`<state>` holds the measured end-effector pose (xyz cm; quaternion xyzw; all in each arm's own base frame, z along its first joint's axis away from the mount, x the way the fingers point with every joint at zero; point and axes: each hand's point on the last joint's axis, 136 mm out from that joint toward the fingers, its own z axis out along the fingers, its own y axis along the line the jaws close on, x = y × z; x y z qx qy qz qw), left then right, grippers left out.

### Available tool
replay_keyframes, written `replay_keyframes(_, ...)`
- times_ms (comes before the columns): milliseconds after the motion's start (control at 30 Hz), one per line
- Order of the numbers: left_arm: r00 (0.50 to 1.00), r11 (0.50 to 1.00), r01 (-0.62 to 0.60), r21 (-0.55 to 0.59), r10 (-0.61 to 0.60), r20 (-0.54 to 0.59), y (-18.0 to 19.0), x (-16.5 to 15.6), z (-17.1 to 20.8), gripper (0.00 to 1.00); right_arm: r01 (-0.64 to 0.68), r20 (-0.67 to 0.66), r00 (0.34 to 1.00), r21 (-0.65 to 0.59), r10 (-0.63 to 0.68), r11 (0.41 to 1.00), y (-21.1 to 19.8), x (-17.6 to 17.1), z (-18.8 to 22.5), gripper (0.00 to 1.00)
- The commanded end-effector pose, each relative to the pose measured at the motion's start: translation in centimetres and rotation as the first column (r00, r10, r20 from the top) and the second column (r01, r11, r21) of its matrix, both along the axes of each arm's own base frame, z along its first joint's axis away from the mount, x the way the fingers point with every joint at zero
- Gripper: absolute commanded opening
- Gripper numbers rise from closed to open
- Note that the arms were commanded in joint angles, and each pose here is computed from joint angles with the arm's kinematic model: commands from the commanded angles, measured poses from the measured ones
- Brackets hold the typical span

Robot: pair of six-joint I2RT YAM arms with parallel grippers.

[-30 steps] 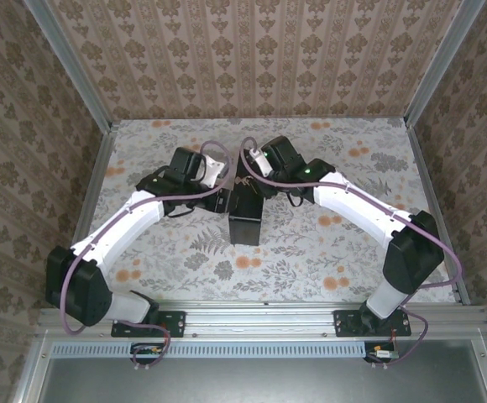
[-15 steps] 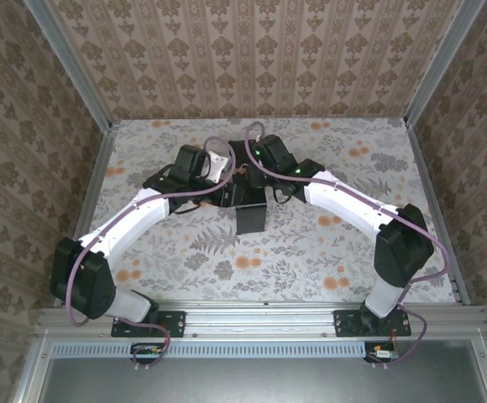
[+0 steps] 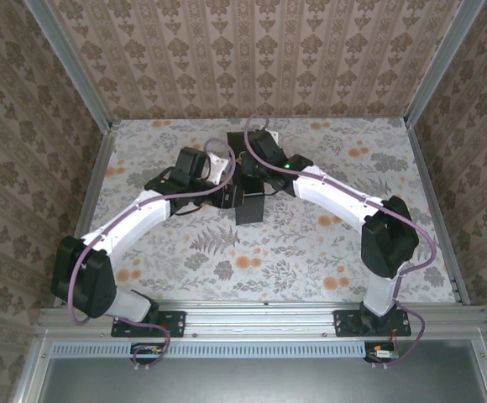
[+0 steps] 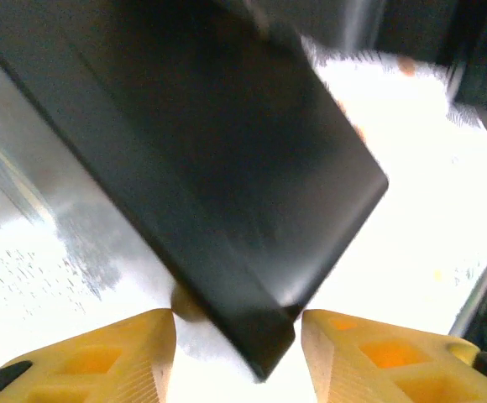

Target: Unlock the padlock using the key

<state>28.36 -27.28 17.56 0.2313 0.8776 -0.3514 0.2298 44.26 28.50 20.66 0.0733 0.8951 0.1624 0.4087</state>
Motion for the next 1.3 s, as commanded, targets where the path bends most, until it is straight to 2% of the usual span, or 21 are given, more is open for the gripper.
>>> replay_keyframes(0, 0.981, 0.998, 0.042, 0.052, -0.031, -0.192, 0.7, -3.4, -3.9, 0.51, 0.088, 0.024, 0.996, 0.021, -0.089, 0.996, -0.8, 2.2, -0.2, 0.01)
replay_keyframes(267, 0.982, 0.999, 0.023, 0.037, -0.015, -0.191, 1.3, -2.9, -3.5, 0.51, 0.123, 0.089, 0.987, 0.12, -0.135, 0.985, -1.7, 3.9, 0.8, 0.02)
replay_keyframes(467, 0.99, 1.0, -0.007, -0.009, 0.005, -0.142, 1.8, -1.9, -1.0, 0.51, 0.127, 0.105, 0.983, 0.229, -0.154, 0.965, -2.0, 3.3, 2.9, 0.02)
replay_keyframes(533, 0.993, 1.0, -0.018, -0.02, 0.015, -0.118, 1.8, -1.5, 0.0, 0.51, 0.137, 0.115, 0.98, 0.217, -0.165, 0.967, -2.4, 3.2, 3.3, 0.02)
replay_keyframes(600, 0.996, 0.999, -0.046, -0.019, 0.045, -0.073, 1.8, -0.5, 1.2, 0.52, 0.129, 0.119, 0.981, 0.185, -0.152, 0.974, -2.4, 3.3, 3.4, 0.03)
replay_keyframes(733, 0.97, 0.973, -0.229, 0.013, 0.227, 0.092, 3.1, 4.2, 2.7, 0.55, 0.146, 0.11, 0.98, 0.151, -0.163, 0.978, -2.5, 4.0, 2.1, 0.03)
replay_keyframes(833, 0.953, 0.959, -0.282, 0.016, 0.278, 0.123, 3.0, 6.6, 2.3, 0.54, 0.17, 0.111, 0.976, 0.153, -0.188, 0.973, -2.6, 4.6, 1.6, 0.03)
replay_keyframes(1100, 0.942, 0.953, -0.291, -0.088, 0.301, 0.145, 1.0, 9.3, 3.4, 0.56, 0.192, 0.095, 0.972, 0.215, -0.217, 0.957, -2.1, 5.6, 1.4, 0.03)
replay_keyframes(1267, 0.948, 0.956, -0.274, -0.103, 0.287, 0.14, -0.2, 10.6, 3.3, 0.58, 0.254, 0.043, 0.96, 0.282, -0.277, 0.925, -2.8, 5.8, 0.5, 0.03)
